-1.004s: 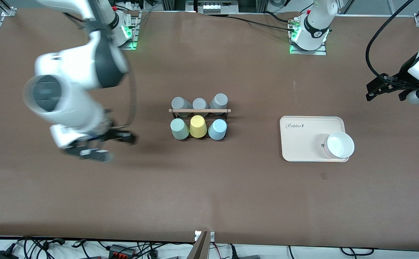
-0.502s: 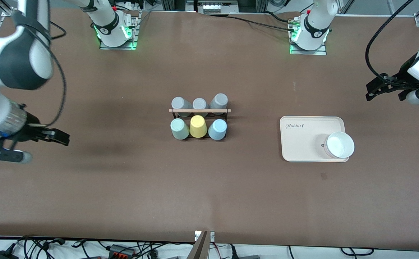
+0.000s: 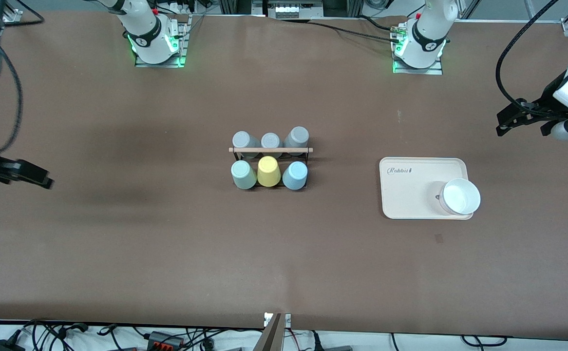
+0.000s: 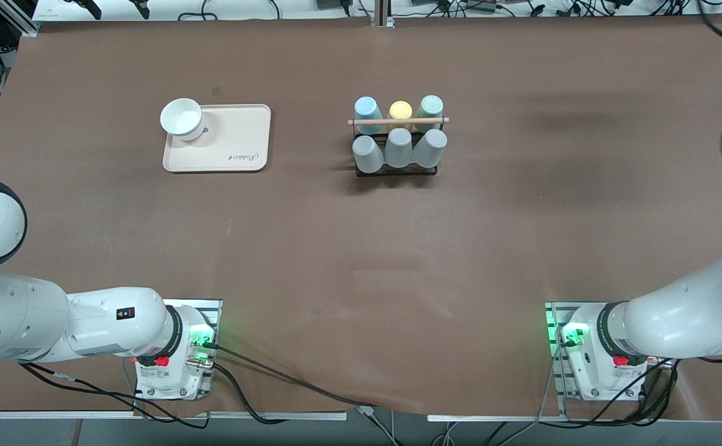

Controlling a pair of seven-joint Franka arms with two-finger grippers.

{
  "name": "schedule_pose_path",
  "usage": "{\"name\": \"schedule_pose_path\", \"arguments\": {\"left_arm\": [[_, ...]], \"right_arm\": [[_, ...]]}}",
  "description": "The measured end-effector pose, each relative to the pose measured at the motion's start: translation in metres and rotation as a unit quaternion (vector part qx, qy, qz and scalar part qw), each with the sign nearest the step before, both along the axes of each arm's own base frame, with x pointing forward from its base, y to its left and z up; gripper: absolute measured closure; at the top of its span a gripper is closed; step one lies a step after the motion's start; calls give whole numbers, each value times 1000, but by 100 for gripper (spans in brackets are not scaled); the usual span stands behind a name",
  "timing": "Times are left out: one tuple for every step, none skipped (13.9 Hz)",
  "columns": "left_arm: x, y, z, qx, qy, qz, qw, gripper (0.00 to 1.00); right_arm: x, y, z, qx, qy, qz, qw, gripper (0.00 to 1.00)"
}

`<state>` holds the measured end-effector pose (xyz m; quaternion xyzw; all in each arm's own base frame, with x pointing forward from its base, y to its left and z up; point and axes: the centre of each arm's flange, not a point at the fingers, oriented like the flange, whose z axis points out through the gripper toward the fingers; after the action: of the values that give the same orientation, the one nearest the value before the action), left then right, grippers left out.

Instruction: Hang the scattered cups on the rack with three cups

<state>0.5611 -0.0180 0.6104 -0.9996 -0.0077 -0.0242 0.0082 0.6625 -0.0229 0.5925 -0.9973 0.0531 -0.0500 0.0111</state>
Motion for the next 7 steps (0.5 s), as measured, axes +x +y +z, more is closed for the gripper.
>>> {"name": "schedule_pose_path", "arguments": {"left_arm": [[0,0,0,0,0,0,1000,0],[0,0,0,0,0,0,1000,0],[0,0,1,0,-1,0,1000,0],[0,0,1,0,-1,0,1000,0],[-1,0,2,0,-2,0,1000,0],[-1,0,2,0,-2,0,1000,0],[-1,0,3,0,-3,0,1000,0]], "right_arm": [[-5,-8,9,-1,-6,10,1000,0],[-9,-14,15,-1,-7,18,1000,0],[-13,-17,16,-2,-5,21,1000,0],[-16,-18,14,-4,0,21,1000,0],[-18,-19,11,-5,5,21,1000,0],[-20,-19,7,-6,10,22,1000,0],[-24,-20,3,-8,15,22,1000,0]]}}
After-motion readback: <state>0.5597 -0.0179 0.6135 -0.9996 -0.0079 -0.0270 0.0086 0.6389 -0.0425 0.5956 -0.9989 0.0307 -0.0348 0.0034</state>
